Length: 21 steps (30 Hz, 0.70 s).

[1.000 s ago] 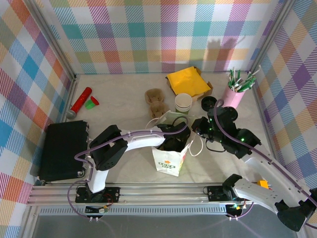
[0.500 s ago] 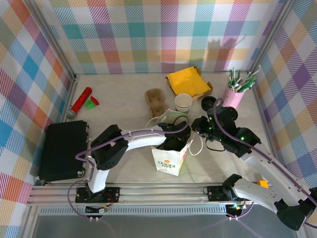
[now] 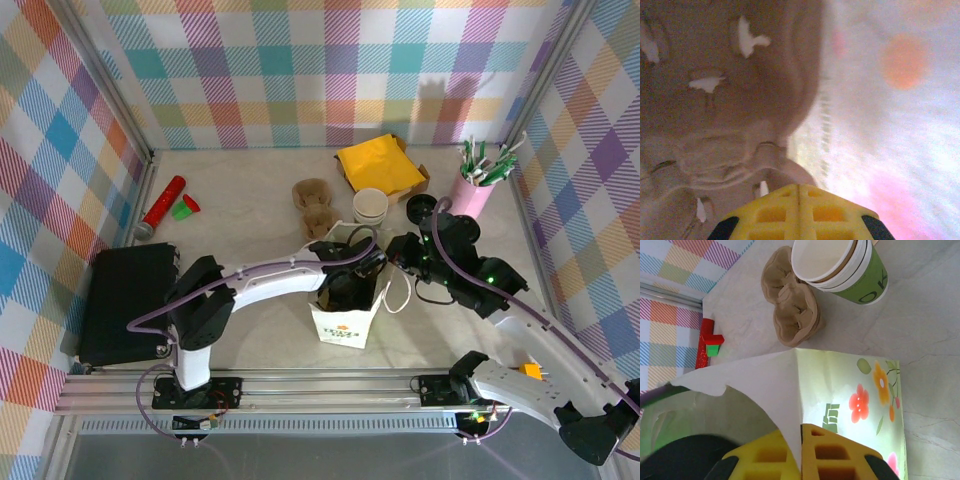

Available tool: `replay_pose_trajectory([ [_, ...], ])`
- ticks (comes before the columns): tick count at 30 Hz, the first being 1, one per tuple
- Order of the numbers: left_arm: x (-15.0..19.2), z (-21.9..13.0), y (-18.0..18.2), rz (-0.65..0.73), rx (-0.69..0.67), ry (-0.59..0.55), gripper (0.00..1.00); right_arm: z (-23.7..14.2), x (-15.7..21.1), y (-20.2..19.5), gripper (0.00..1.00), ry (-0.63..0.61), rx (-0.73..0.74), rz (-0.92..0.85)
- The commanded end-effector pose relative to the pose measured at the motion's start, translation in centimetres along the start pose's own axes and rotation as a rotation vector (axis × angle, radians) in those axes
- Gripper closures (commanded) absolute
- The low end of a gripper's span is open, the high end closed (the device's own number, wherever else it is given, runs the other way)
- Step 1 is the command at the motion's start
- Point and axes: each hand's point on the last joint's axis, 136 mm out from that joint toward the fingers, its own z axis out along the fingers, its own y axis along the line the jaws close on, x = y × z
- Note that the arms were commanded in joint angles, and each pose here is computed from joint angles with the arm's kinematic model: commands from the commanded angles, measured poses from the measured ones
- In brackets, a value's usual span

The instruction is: Pack the takeout coffee

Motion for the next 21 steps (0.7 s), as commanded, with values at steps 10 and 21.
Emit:
replay_pose_trajectory([
  [10, -1.1, -6.1, -3.2, 0.004, 0.138, -0.089, 1.00, -0.8, -1.1, 1.2, 0.99, -0.042, -0.030, -0.033],
  [21, -2.9, -10.5, -6.4, 0.032, 0.273, -0.181, 1.00, -1.0, -1.0, 1.0, 1.00, -0.034, -0.018, -0.041],
])
